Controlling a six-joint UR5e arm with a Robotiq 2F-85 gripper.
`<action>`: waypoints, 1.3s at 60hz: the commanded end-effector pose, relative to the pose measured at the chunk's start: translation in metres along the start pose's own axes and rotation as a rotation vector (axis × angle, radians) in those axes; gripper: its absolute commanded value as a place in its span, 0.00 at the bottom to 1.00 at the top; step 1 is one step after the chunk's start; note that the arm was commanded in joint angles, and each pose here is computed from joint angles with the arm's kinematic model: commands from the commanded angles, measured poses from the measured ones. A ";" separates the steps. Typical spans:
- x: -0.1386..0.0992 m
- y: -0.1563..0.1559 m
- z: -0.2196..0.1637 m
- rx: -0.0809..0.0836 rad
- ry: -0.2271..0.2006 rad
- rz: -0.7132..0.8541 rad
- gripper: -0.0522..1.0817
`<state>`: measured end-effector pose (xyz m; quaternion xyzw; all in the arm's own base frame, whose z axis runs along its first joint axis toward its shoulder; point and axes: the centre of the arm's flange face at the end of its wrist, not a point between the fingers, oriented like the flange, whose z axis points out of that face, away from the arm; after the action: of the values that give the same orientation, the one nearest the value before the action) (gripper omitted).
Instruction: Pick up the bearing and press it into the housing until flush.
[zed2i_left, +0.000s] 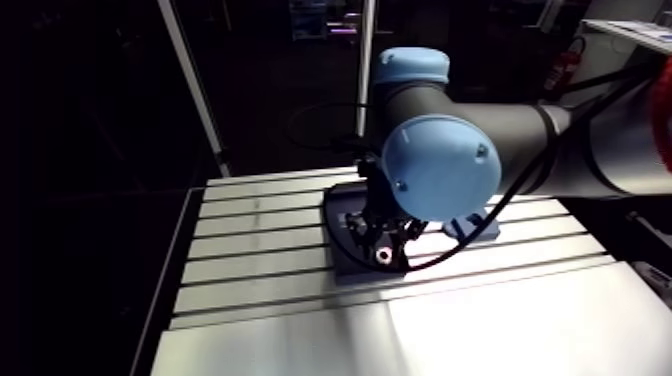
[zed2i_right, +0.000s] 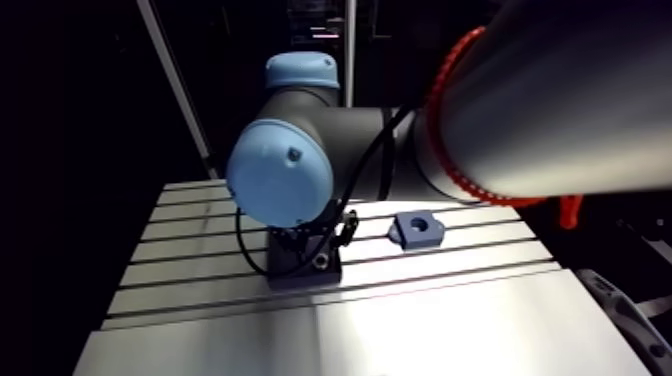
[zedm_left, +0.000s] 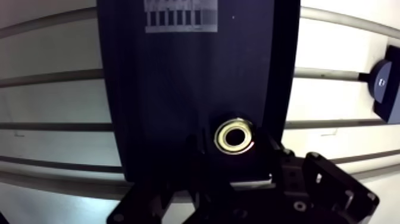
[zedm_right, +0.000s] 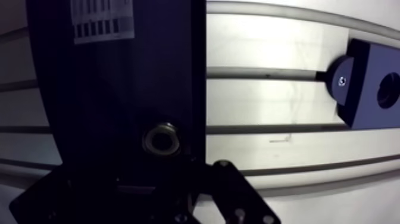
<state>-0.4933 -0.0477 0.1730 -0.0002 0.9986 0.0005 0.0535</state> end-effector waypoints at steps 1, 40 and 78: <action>0.000 0.000 0.001 0.000 -0.001 0.000 0.44; 0.001 -0.001 0.001 0.000 -0.003 0.000 0.44; 0.001 -0.001 0.004 0.001 -0.007 0.001 0.48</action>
<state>-0.4933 -0.0485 0.1700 0.0004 0.9984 0.0001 0.0566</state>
